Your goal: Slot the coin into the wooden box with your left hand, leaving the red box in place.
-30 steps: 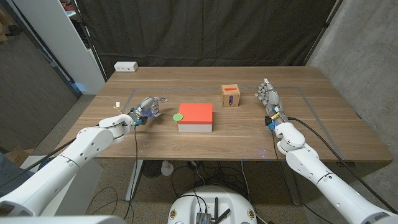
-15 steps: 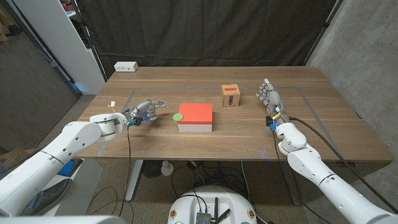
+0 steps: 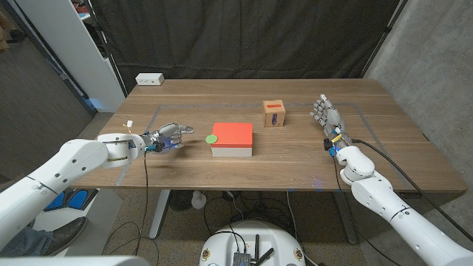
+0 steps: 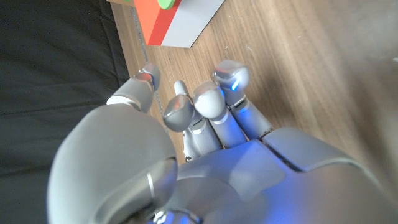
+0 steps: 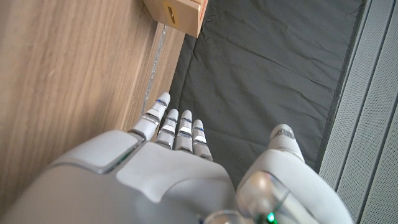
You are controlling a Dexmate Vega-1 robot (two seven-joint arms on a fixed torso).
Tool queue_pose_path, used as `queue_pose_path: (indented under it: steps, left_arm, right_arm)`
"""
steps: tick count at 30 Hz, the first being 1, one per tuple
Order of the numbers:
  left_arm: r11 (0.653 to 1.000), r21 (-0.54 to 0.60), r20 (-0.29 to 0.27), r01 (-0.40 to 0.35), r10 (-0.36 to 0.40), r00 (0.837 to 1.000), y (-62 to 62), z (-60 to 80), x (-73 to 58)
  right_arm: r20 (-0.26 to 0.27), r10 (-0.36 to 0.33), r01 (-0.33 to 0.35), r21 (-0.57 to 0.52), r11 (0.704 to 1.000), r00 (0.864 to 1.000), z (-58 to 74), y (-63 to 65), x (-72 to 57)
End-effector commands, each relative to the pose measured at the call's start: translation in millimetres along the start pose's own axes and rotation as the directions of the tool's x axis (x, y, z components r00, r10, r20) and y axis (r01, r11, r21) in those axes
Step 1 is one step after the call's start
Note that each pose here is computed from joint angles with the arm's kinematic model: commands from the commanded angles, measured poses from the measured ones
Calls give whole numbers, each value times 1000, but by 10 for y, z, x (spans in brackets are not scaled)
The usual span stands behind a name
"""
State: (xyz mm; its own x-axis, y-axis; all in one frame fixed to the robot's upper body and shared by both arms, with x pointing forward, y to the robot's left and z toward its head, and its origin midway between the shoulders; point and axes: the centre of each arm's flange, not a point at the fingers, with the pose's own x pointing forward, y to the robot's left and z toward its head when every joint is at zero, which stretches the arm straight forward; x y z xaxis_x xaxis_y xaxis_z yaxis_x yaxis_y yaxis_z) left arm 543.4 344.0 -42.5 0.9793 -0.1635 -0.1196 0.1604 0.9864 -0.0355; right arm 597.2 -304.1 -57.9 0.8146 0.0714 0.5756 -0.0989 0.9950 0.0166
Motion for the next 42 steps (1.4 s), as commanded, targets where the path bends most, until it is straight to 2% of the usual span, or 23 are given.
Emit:
queue_pose_path:
  steps: [1,5,13,18,29,42]
  left_arm:
    - [1000,18,-123,24,-22,992,-31,-85,-36]
    - [999,-11,-140,32,-33,990,-81,-169,-11]
    - [994,-62,-133,91,-98,986,-190,-293,6]
    - [994,-61,-114,89,-96,989,-238,-256,-54]
    - [995,-54,-141,80,-87,986,-314,-160,-168]
    - [991,-73,-160,111,-121,980,-385,-153,-78]
  right_arm:
    - [-6,36,-36,-26,999,999,-3,-270,32]
    - [2,40,-40,-8,999,999,-45,-278,6]
    - [15,44,-44,3,999,999,-63,-263,-8]
    - [9,35,-35,12,999,999,-97,-299,-33]
    - [-9,38,-38,13,999,999,-153,-346,-66]
    - [-19,30,-30,12,999,999,-173,-397,-71]
